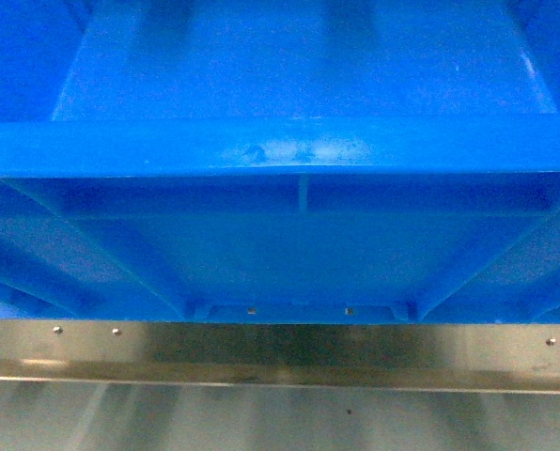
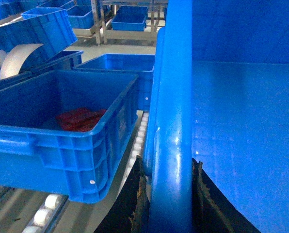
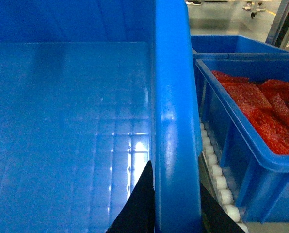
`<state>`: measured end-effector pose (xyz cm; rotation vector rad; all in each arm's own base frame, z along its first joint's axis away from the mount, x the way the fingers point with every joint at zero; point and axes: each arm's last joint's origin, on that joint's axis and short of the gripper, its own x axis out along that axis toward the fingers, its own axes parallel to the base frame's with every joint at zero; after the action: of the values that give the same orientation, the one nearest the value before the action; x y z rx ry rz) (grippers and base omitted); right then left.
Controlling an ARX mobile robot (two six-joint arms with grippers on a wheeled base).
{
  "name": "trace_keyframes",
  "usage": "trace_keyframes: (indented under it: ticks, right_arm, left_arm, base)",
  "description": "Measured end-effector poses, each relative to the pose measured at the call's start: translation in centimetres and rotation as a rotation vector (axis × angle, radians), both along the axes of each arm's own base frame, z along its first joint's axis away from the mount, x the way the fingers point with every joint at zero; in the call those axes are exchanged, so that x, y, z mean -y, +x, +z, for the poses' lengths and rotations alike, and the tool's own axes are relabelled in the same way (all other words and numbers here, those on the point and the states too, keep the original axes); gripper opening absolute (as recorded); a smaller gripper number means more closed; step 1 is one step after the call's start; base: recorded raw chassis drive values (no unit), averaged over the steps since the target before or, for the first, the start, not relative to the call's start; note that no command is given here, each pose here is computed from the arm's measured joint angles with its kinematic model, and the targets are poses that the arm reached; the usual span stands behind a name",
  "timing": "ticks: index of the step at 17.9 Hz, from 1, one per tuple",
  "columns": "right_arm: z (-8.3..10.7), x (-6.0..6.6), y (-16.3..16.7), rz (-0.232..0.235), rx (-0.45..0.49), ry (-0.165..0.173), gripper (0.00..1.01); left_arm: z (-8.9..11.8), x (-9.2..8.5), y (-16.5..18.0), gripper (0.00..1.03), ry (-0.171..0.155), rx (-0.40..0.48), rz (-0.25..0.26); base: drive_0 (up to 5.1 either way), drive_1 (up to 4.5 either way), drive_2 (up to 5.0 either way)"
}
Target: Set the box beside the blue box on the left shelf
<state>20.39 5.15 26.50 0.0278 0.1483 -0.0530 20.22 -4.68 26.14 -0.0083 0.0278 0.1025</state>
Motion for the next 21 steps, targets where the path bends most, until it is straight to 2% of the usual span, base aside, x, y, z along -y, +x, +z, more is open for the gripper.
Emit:
trace_keyframes:
  ticks: [9,21]
  right_arm:
    - [0.01,0.0,-0.01,0.0,0.001,-0.001,0.08]
    - [-0.08,-0.03,0.07,0.002,-0.004,-0.001,0.08]
  left_arm:
    - [-0.02,0.0,0.0,0.16,0.0,-0.002,0.0]
    - [-0.08,0.02,0.06,0.15,0.001,-0.005,0.0]
  base:
    - [0.1,4.36,-4.2]
    - [0.0,0.0,0.0]
